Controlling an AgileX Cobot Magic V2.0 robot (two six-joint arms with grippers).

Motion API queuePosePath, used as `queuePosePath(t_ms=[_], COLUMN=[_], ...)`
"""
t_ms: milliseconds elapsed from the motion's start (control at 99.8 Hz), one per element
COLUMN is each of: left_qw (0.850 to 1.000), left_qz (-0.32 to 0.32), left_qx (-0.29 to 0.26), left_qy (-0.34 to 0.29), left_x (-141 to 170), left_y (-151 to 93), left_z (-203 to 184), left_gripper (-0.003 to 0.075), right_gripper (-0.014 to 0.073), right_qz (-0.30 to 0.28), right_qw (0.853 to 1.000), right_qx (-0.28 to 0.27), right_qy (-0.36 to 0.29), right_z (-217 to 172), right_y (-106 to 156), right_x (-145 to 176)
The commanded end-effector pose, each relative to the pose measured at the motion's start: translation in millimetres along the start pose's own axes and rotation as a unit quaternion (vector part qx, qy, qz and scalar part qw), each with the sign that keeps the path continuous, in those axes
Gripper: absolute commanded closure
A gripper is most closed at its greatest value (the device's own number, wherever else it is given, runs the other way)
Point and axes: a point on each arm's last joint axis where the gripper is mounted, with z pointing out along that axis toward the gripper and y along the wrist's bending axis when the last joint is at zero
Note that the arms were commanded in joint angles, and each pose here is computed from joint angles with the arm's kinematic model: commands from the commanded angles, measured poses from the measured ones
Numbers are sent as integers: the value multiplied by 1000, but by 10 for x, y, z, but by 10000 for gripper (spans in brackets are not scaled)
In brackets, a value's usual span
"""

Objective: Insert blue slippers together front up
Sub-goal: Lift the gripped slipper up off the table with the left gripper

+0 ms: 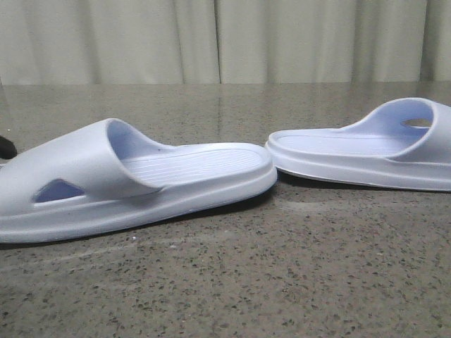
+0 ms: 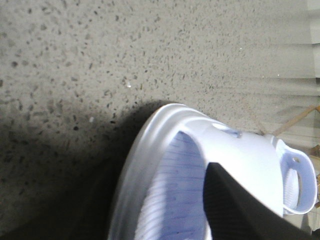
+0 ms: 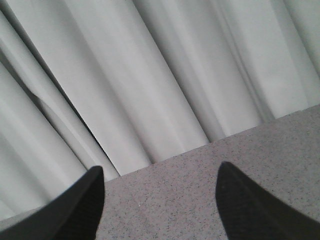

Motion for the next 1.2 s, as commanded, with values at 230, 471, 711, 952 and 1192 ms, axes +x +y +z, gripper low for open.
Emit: queuePosePath(t_ms=[230, 471, 711, 952, 1192], left_qw=[998, 998, 998, 997, 995], left_qz=[31, 34, 49, 71, 90], left_qx=[-32, -35, -37, -35, 36], left_qy=[36, 37, 32, 21, 11], left_x=[71, 72, 62, 42, 33], left_y=[94, 99, 103, 100, -29], left_z=[38, 37, 38, 39, 40], left_gripper=[573, 605, 705, 704, 704], right_gripper=[181, 181, 181, 181, 181], right_qz=[-8, -8, -8, -8, -8], right_qw=[998, 998, 998, 998, 998], right_qx=[-13, -13, -13, -13, -13], right_qy=[-55, -55, -55, -55, -55], right_z=[-5, -5, -5, -5, -5], right_y=[57, 57, 57, 57, 57], right_x=[-180, -180, -180, -180, -180])
